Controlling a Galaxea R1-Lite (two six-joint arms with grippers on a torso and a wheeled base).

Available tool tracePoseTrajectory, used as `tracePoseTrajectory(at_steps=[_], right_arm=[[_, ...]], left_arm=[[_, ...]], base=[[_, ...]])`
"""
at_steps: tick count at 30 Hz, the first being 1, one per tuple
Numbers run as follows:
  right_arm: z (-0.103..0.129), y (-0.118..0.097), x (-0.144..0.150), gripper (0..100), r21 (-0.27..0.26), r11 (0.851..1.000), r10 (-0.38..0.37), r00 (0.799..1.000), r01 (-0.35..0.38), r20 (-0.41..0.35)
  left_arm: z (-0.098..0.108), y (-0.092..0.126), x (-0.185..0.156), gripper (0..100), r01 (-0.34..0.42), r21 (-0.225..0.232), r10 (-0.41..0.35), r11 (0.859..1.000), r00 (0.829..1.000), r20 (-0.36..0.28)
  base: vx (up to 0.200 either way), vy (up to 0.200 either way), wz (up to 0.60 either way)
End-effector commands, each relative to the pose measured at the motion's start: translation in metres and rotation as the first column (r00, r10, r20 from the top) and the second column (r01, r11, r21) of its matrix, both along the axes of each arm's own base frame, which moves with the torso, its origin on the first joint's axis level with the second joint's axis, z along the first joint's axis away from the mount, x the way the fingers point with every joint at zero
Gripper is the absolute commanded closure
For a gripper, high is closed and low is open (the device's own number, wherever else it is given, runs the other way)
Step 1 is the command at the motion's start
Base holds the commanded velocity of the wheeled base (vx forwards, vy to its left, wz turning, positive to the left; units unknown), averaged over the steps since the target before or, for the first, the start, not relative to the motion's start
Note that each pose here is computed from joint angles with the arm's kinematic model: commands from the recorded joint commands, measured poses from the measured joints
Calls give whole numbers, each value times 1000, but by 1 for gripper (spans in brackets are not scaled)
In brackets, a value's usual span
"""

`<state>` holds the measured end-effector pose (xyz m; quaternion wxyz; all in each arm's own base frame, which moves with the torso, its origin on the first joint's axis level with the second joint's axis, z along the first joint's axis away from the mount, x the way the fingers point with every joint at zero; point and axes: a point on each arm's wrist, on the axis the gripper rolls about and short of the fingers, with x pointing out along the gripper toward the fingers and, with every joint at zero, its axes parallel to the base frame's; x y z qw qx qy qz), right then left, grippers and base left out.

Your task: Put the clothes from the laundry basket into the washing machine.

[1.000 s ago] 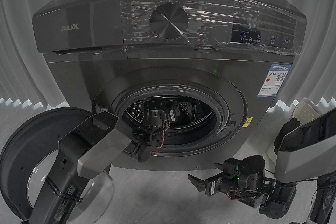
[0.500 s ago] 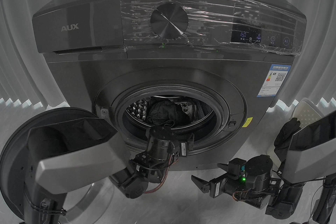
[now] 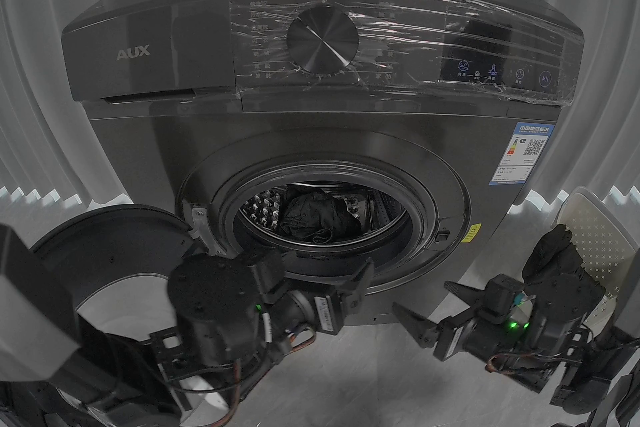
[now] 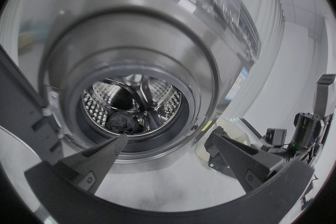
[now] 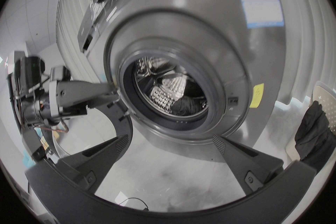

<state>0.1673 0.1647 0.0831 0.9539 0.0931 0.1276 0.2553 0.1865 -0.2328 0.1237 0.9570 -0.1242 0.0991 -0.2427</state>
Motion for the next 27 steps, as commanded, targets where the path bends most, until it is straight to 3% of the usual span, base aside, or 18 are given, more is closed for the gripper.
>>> tracePoseTrajectory(at_steps=[1,7,14,27], right_arm=[[32,-30,-13,0,91,994,-69,994,61,88],[41,-58,-17,0,98,984,-159,980,148,118],[42,-69,-17,0,68,980,-197,971,189,138],[40,-77,-23,0,44,976,-216,968,212,130]], left_arm=[[25,36,-29,0,-50,-61,53,997,998,47],[21,48,-25,0,-162,-9,162,987,984,80],[12,60,-32,0,-175,41,168,984,976,137],[-4,89,-44,0,-218,143,192,965,965,176]], base=[[0,0,0],[0,0,0],[0,0,0],[-200,0,0]])
